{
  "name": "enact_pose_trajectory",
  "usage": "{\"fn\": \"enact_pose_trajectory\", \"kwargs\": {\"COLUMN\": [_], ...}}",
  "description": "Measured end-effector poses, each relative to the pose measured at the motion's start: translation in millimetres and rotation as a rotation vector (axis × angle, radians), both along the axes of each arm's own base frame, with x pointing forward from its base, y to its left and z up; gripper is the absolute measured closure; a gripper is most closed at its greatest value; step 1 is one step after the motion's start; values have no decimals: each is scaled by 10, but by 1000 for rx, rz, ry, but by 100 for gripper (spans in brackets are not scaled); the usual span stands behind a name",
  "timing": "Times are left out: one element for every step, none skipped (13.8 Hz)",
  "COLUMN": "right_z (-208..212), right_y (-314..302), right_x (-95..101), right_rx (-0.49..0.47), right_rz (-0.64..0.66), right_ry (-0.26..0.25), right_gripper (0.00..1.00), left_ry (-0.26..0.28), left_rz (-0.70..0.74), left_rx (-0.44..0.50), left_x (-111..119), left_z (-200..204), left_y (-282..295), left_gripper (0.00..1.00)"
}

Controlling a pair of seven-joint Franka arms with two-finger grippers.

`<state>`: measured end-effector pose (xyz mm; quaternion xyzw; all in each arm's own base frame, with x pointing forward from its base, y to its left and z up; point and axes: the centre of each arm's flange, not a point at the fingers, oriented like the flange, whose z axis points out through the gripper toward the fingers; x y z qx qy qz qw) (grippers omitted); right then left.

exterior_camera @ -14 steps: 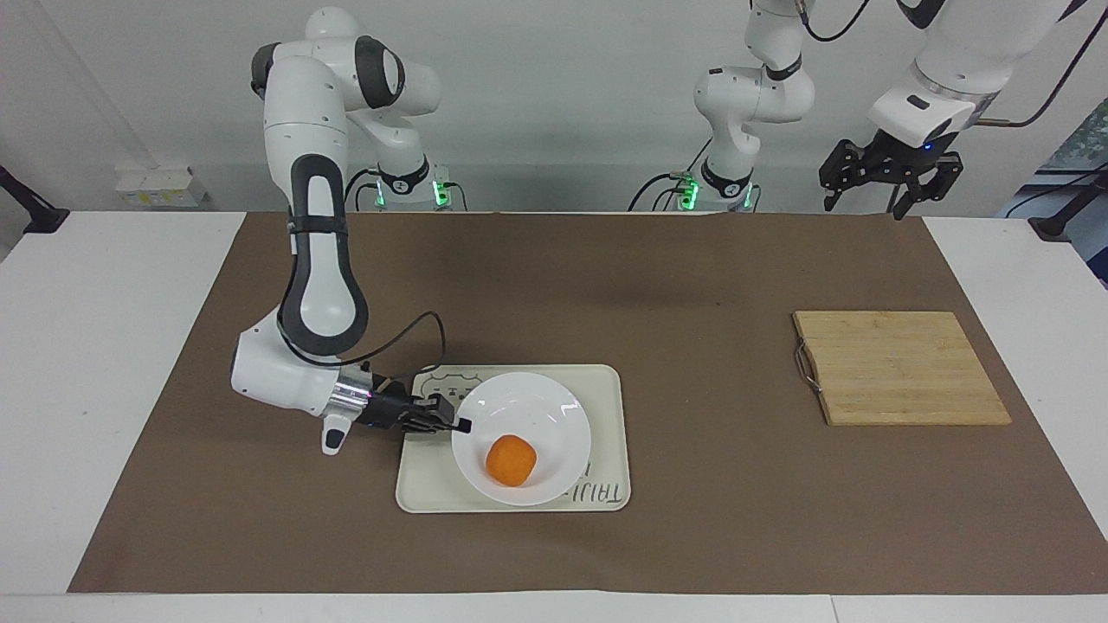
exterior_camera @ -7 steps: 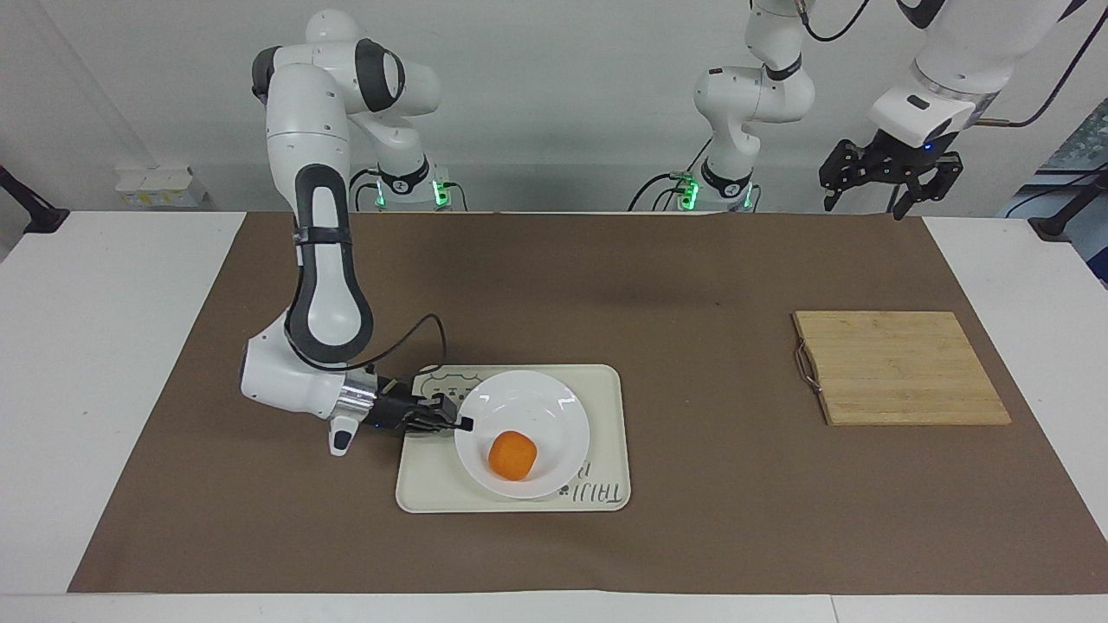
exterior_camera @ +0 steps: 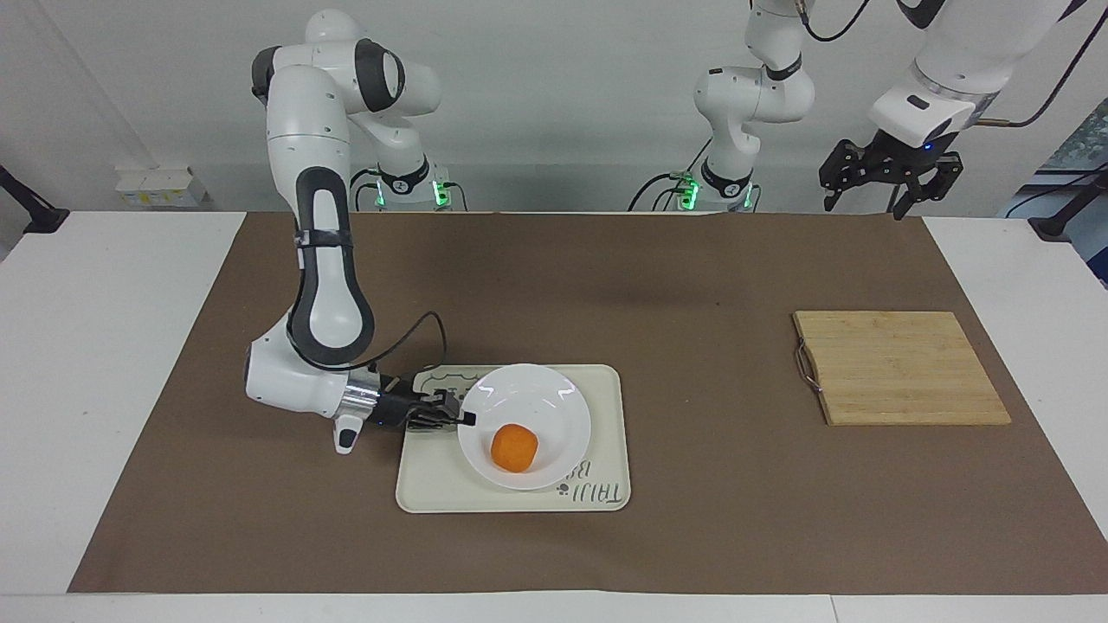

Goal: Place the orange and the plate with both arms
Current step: 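Open the right gripper and lift it off the plate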

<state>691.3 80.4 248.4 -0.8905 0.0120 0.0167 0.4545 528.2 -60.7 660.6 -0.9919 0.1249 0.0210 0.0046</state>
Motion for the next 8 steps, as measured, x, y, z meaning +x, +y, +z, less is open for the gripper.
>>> {"fn": "enact_pose_trajectory", "kwargs": {"right_z": [10,18,29,46,63,83,108,144], "right_y": [1,4,5,3,-1,-6,-14,-25], "right_x": [0,-1,-2,-2,-3,-3,-4,-3], "right_rx": [-2,-7,-13,-20,-28,-37,-50,-69], "right_rz": [2,5,10,15,20,26,36,49], "right_ry": [-2,-3,-5,-7,-10,-13,-19,-26], "right_gripper": [90,81,71,61,51,39,29,19], "left_ry": [0,0,0,0,0,0,0,0], "left_rz": [0,0,0,0,0,0,0,0], "left_rx": [0,0,0,0,0,0,0,0], "left_x": [0,0,0,0,0,0,0,0], "left_z": [0,0,0,0,0,0,0,0], "left_y": [0,0,0,0,0,0,0,0], "left_gripper": [0,0,0,0,0,0,0,0]}}
